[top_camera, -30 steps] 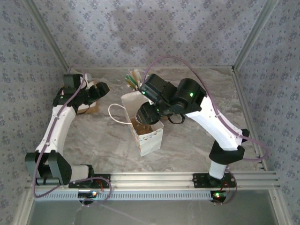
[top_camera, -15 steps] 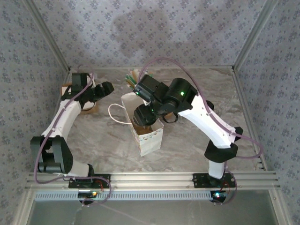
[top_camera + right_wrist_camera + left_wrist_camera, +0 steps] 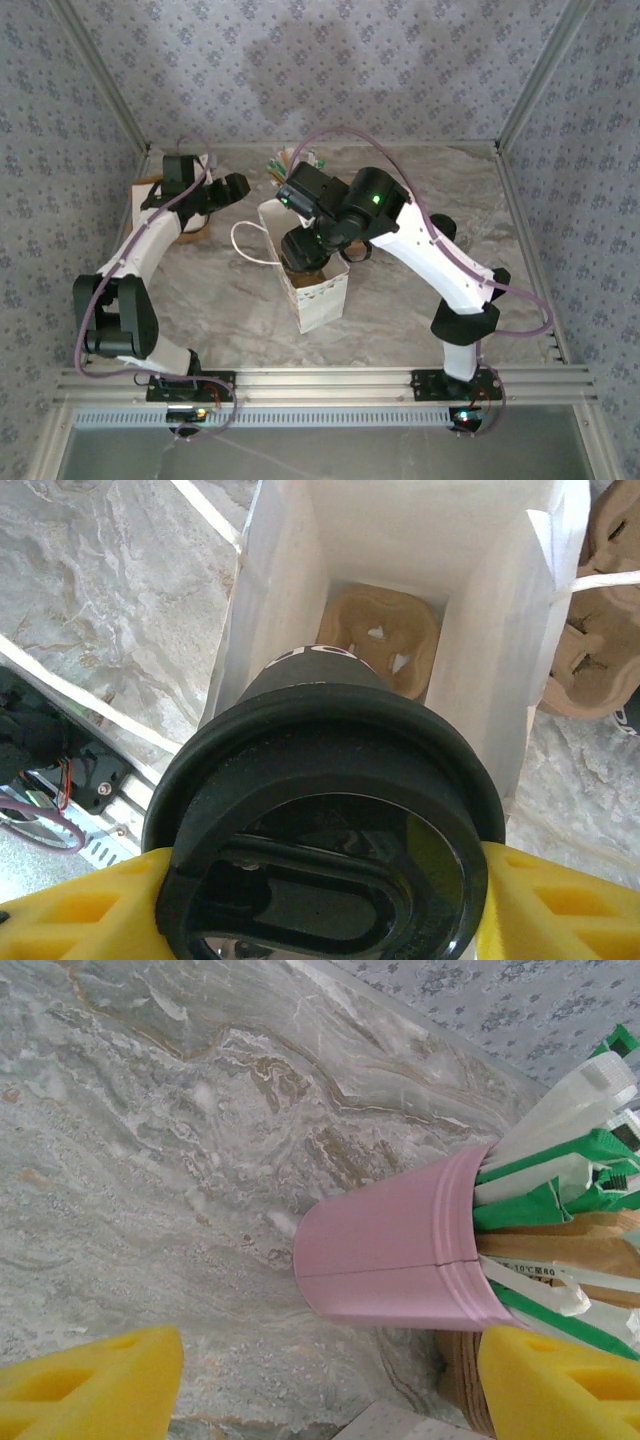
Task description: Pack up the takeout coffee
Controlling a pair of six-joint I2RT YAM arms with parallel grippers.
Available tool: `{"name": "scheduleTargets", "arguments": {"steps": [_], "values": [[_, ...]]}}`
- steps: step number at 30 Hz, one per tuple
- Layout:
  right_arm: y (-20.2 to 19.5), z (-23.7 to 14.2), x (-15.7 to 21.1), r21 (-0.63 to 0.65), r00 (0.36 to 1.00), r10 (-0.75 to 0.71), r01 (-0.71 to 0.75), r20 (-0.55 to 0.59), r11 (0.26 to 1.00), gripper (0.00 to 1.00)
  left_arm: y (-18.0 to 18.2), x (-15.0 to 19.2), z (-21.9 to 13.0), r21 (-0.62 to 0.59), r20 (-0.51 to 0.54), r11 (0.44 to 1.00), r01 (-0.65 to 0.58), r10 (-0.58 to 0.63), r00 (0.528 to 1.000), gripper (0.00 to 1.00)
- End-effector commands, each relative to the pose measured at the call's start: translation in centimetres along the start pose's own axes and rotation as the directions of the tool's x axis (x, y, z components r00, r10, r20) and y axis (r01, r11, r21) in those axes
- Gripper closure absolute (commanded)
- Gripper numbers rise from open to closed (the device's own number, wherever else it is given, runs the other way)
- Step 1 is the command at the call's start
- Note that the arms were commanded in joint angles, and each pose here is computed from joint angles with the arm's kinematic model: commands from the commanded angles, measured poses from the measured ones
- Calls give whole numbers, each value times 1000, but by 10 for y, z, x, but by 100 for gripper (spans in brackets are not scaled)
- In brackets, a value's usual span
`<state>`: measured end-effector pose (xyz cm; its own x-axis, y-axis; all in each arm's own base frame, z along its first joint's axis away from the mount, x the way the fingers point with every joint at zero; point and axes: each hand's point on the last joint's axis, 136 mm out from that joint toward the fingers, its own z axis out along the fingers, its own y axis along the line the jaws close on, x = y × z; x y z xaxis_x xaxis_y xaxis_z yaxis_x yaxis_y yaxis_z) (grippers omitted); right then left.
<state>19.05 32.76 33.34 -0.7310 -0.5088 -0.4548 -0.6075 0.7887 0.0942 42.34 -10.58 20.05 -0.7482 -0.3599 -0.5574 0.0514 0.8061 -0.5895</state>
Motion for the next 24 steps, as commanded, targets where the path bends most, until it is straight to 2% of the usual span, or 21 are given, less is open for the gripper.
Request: {"name": "scheduleTargets", "arguments": {"steps": [1, 13, 24], "values": [[-12, -2, 42, 50, 984, -39, 48, -176, 998, 33, -7, -2, 9, 42, 10, 998, -43, 42, 999, 23], [-16, 7, 60, 71, 966, -43, 63, -257, 995, 33, -22, 23, 25, 92, -32, 993, -79, 82, 996, 23], [-23, 7, 69, 96, 960, -32, 61, -278, 994, 33, -40, 63, 18, 140, -62, 984, -107, 117, 991, 24]]}}
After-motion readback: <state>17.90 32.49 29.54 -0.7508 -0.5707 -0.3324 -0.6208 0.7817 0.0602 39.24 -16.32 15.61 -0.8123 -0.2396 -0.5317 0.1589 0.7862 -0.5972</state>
